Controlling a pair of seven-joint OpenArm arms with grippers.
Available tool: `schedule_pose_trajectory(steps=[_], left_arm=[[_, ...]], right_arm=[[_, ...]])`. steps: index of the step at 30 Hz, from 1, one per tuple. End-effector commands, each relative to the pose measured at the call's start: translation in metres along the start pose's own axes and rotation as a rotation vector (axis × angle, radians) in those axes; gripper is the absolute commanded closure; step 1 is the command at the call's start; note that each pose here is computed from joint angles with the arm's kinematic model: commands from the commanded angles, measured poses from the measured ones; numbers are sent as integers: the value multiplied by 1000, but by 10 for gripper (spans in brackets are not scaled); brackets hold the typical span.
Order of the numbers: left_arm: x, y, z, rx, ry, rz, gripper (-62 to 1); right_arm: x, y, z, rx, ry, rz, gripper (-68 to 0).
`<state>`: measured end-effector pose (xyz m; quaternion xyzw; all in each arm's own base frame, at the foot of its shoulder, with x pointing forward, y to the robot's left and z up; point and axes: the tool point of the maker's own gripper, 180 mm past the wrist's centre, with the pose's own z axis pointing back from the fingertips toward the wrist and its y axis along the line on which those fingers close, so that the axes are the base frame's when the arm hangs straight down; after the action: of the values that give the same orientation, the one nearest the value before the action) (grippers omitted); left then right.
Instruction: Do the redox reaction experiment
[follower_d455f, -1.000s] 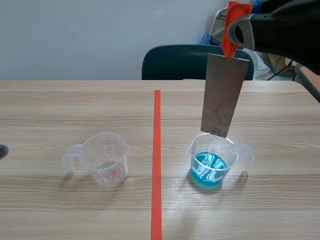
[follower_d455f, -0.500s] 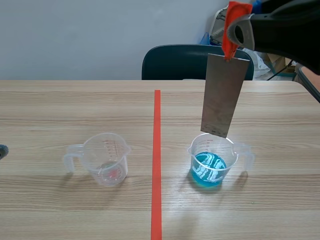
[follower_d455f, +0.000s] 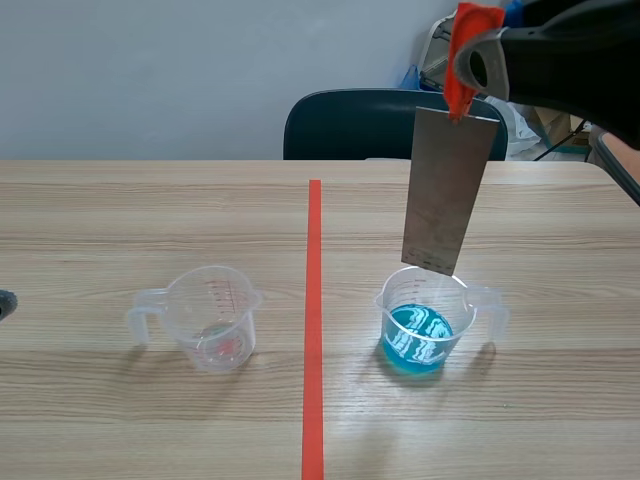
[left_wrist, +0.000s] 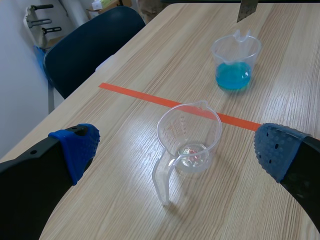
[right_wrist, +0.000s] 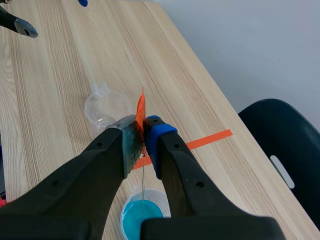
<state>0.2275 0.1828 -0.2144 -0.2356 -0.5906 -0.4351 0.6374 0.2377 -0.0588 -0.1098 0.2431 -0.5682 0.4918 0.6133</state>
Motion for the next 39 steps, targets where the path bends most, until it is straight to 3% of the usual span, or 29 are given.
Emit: schedule_pose_trajectory(steps=[1,13,24,32,39], left_arm=[[9,-1,-3,1,-39,12,-623],[7,-3,-3,5,-43,15,-623],[4,-3,-3,5,-25,15,-623],[5,-4,-3,2,-27,17,-623],[4,-17,5,-29,-47,68,-623]], right_arm=[[11,-1,1,6,-29,26,-8],[27,9,-15,73,-82,61,-9],[44,15,-46,150,-149,91,-8],[50,7,-77,198,-174,70,-8],[58,7,-101,250,-197,58,-8]])
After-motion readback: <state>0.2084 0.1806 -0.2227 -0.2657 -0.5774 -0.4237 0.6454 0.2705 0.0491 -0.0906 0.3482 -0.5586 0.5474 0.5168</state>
